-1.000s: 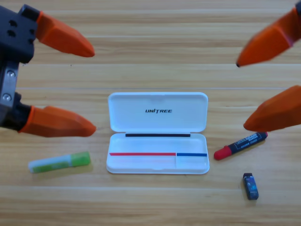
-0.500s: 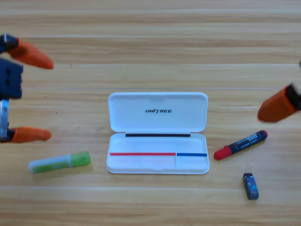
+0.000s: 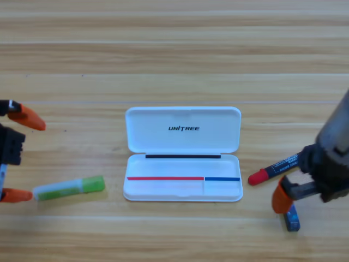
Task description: Clean up eraser and pencils
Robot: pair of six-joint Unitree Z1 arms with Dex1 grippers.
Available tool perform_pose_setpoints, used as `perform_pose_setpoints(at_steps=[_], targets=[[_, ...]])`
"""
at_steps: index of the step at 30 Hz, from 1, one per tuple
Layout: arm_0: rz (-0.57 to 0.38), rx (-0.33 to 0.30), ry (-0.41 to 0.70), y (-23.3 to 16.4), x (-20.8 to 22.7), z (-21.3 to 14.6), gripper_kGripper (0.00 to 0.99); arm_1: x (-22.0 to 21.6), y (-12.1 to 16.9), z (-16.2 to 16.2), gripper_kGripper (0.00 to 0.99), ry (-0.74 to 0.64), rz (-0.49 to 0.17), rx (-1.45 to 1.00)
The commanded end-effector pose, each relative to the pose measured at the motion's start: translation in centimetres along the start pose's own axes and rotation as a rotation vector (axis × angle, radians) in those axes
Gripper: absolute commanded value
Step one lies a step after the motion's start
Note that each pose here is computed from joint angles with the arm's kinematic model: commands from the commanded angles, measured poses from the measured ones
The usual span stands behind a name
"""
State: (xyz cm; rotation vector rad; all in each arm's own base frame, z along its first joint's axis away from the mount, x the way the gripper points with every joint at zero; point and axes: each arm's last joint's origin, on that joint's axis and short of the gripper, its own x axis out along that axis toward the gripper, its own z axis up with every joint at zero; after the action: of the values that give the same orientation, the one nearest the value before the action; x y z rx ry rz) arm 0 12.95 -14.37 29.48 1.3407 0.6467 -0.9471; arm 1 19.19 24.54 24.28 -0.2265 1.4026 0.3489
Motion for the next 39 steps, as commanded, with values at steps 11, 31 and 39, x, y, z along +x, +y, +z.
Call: perform_pose_setpoints(at_steps=[11,31,39], targets=[[-0.261,-0.230,0.031,5.3,6.0,2.6,0.977,7.8,0.0,1.0,0.864,0.116,-0.087,0.136],[-0.269,-0.445,0.135,4.8,10.8,-1.6,0.973,8.1,-0.1,0.8,0.000,0.153,-0.093,0.085],[-0.272,-0.413,0.131,3.1,11.7,-2.2,0.973,-2.1,1.7,4.6,0.000,0.051,-0.015,-0.299]])
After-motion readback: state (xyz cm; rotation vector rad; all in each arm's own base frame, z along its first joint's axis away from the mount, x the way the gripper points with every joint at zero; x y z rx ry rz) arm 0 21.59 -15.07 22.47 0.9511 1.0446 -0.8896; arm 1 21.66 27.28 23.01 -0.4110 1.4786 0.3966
